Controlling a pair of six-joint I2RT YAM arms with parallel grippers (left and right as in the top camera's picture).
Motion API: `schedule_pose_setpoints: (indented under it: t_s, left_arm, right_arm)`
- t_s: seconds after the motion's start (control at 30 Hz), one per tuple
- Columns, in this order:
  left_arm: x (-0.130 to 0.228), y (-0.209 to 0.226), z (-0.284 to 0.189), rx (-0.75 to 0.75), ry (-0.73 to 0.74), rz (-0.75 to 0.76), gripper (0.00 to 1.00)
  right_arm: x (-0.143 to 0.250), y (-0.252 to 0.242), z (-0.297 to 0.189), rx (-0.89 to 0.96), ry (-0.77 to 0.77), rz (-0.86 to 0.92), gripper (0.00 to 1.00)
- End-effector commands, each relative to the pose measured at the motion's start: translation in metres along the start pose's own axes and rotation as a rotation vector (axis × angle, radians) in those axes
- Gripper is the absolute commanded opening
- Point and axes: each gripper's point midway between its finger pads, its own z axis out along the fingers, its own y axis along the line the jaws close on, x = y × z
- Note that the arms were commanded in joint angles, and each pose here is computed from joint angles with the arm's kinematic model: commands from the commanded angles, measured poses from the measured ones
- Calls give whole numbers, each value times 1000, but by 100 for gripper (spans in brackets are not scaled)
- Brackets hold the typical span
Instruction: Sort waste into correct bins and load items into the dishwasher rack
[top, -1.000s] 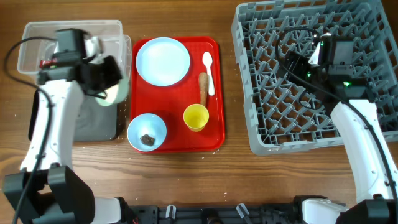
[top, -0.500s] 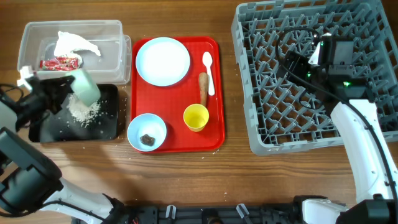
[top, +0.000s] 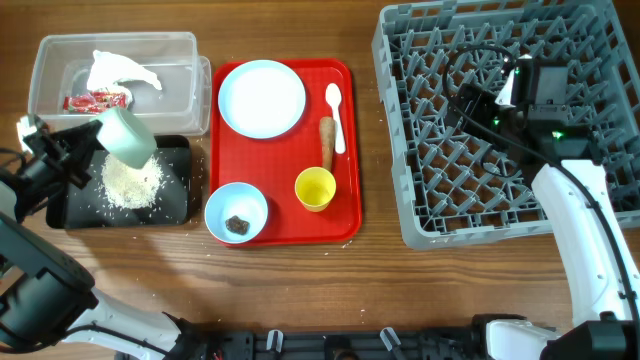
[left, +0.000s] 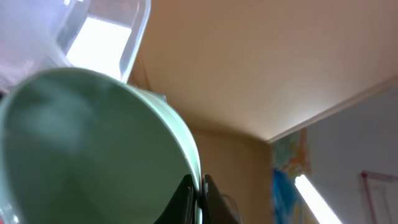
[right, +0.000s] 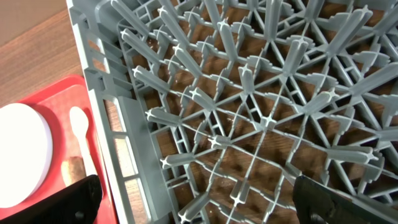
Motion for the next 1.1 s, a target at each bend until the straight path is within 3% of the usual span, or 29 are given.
schedule_pose_setpoints:
  t_s: [0.0,0.03,0.27,0.4,0.57,0.63,0.8,0.93,0.97,1.07]
  left_arm:
    - [2,-6,-1,38,12,-52,4]
    - [-3,-2,-1,13,1,-6,4]
    - [13,-6,18,28,67,-48,4]
    - [50,-22,58,-12,186,50,4]
    - [117,20,163,-421,320,390,4]
    - [135,57,193,-645,308,543,4]
    - [145,119,187,-1293,98,986,4]
    - [154,152,186,-1454,125,1096,4]
    - [154,159,186,-1468,138,1093,8]
    - [154,160,187,-1471,140,1092,43]
  right_arm:
    - [-5,3,0,-8,-6,-11,100]
    - [-6,3,0,-9,-8,-11,100]
    - [-5,3,0,-8,-6,-11,100]
    - [-6,3,0,-9,-8,-11,100]
    - [-6,3,0,-10,-11,-11,100]
    - [-5,3,0,-8,-6,-10,100]
    - [-4,3,0,-7,-3,-10,100]
    - [-4,3,0,-7,-2,-11,100]
    - [-4,3,0,-7,-2,-11,100]
    - [-4,3,0,-7,-3,-11,100]
